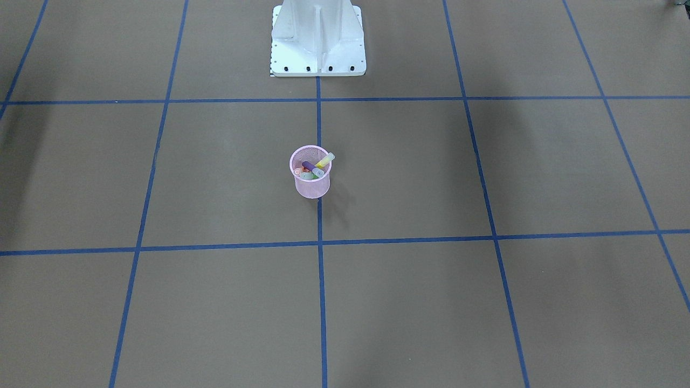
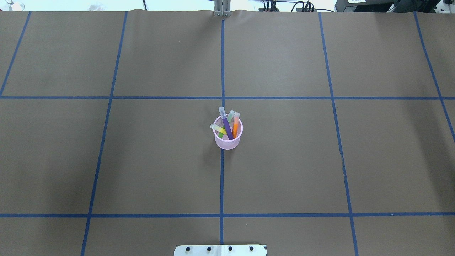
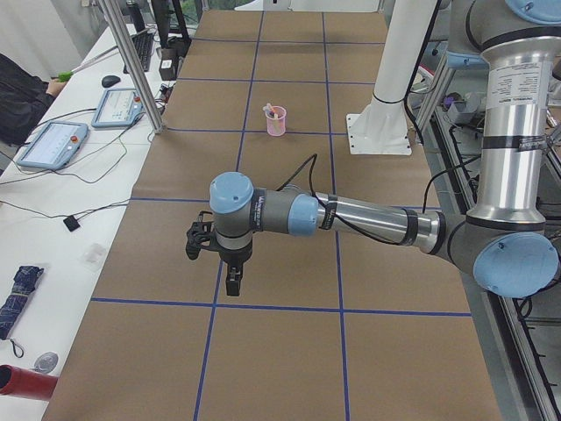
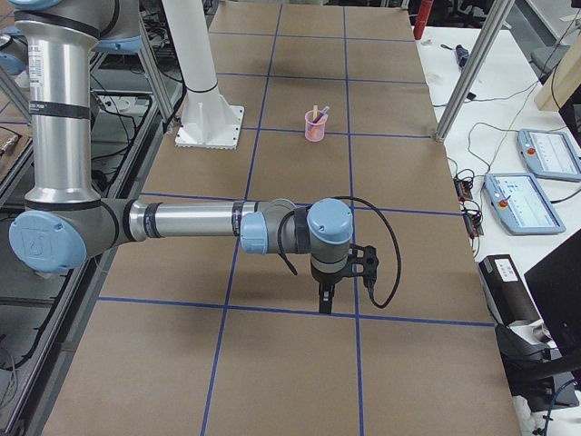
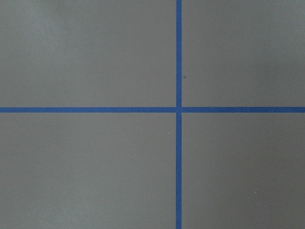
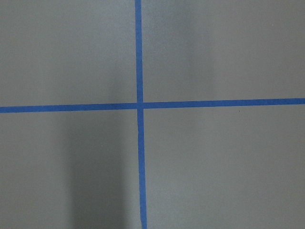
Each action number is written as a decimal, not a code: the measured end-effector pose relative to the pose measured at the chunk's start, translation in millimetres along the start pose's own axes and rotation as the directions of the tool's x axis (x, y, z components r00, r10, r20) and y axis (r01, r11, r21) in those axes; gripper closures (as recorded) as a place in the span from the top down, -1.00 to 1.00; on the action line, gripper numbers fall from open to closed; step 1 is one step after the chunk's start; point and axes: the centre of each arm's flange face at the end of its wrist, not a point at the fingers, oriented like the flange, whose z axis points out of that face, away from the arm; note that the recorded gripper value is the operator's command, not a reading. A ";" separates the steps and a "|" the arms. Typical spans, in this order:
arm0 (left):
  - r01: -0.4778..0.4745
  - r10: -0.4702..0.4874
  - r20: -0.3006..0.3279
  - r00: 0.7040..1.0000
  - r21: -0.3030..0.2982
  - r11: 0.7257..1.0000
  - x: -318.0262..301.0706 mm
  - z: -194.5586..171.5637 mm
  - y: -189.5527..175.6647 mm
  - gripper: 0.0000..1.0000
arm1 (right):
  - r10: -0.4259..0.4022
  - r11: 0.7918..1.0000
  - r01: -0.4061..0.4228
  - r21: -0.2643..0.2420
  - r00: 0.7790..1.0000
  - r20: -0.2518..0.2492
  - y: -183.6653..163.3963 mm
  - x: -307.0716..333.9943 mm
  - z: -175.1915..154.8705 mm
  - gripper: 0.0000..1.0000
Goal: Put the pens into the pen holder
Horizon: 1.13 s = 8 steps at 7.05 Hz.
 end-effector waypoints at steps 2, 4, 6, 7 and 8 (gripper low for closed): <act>0.000 0.000 0.000 1.000 0.001 1.000 0.2 -0.3 -0.1 1.00 | 0.030 1.000 -0.030 -0.011 0.999 0.021 1.3 -18.6 -3.4 1.00; 0.000 0.000 0.000 1.000 0.000 1.000 -0.2 -0.1 0.0 1.00 | 0.040 0.999 -0.040 -0.019 0.999 0.025 2.4 -22.2 -0.9 1.00; 0.002 -0.002 0.000 1.000 -0.002 1.000 -1.2 1.3 0.0 1.00 | 0.037 0.999 -0.036 -0.018 0.999 0.025 2.7 -22.5 -0.5 1.00; 0.003 -0.003 0.001 1.000 -0.003 1.000 -1.8 2.1 0.0 1.00 | 0.035 0.999 -0.035 -0.018 0.999 0.025 2.6 -22.6 -0.5 1.00; 0.004 -0.004 0.002 1.000 -0.004 1.000 -2.3 2.6 -0.1 1.00 | 0.034 0.999 -0.034 -0.017 0.999 0.024 2.6 -22.6 -0.5 1.00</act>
